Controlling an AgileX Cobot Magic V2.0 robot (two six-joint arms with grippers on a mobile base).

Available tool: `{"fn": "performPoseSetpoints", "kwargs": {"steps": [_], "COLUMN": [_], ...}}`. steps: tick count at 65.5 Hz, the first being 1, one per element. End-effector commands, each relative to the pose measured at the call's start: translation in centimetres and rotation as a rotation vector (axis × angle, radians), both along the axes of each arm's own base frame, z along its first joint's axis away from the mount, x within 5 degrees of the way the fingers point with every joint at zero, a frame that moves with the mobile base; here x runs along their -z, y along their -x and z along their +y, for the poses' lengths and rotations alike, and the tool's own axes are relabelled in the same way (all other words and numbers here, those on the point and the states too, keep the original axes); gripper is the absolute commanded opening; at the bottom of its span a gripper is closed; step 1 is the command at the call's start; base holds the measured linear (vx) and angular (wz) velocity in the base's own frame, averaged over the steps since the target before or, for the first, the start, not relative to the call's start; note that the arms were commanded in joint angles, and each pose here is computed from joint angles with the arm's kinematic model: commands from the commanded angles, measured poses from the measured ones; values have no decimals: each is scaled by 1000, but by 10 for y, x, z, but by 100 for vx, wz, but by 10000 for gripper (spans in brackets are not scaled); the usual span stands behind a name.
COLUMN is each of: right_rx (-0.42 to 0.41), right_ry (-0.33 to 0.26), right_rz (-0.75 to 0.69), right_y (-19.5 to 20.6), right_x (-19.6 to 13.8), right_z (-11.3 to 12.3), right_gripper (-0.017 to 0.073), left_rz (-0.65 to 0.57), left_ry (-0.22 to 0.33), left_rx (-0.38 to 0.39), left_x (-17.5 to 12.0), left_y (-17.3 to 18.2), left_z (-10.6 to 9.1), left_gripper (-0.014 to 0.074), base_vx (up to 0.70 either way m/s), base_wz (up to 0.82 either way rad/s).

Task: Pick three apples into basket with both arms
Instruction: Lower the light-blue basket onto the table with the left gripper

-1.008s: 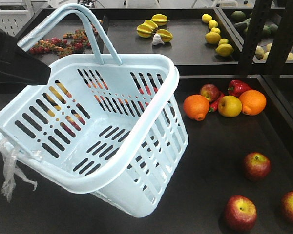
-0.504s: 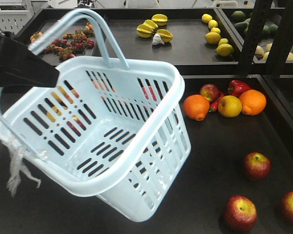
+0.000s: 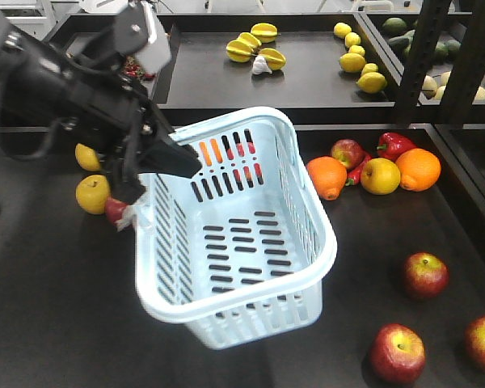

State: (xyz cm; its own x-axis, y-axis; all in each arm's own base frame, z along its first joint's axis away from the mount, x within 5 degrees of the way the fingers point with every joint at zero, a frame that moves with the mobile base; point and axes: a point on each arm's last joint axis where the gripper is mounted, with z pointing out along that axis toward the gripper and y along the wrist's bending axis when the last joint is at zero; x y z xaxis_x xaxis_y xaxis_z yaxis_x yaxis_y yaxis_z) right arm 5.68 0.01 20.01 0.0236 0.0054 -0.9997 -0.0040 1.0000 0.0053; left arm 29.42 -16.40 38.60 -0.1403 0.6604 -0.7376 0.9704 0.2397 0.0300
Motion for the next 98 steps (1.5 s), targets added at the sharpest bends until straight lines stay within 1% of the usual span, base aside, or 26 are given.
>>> {"fn": "performPoseSetpoints", "kwargs": {"steps": [1, 8, 13, 21, 28, 45, 49, 57, 74, 87, 98], "right_rx": [3, 3, 3, 3, 3, 3, 3, 3, 3, 3, 3], "right_ry": [15, 15, 15, 15, 15, 15, 15, 15, 15, 15, 15], "right_rz": [-69, -69, -69, -69, -69, -69, -69, -69, -69, -69, -69], "right_y": [1, 1, 1, 1, 1, 1, 1, 1, 1, 1, 1], "right_x": [-2, -2, -2, -2, -2, -2, -2, -2, -2, -2, -2], "right_z": [0, 0, 0, 0, 0, 0, 0, 0, 0, 0, 0], "right_gripper": [-5, -5, -5, -5, -5, -5, -5, -5, -5, -5, -5], "left_rz": [-130, -120, -95, -36, -22, -2, -8, -2, 18, 21, 21], "left_ry": [106, 84, 56, -3, -35, -35, -28, -34, -40, -40, -40], "left_rx": [-50, -107, -116, -75, -34, 83, 78, 78, 78, 77, 77], "left_x": [-12, 13, 31, 54, 61, 56, 58, 67, 77, 78, 78], "left_y": [-16, -41, -53, -71, -86, -113, -119, -126, -130, -130, -130], "left_z": [-8, -14, -17, -23, -29, -44, -46, -49, -50, -50, -50], "left_gripper": [-8, -8, -8, -8, -8, -8, -8, -8, -8, -2, 39], "base_vx": [0, 0, 0, 0, 0, 0, 0, 0, 0, 0, 0], "base_wz": [0, 0, 0, 0, 0, 0, 0, 0, 0, 0, 0]}}
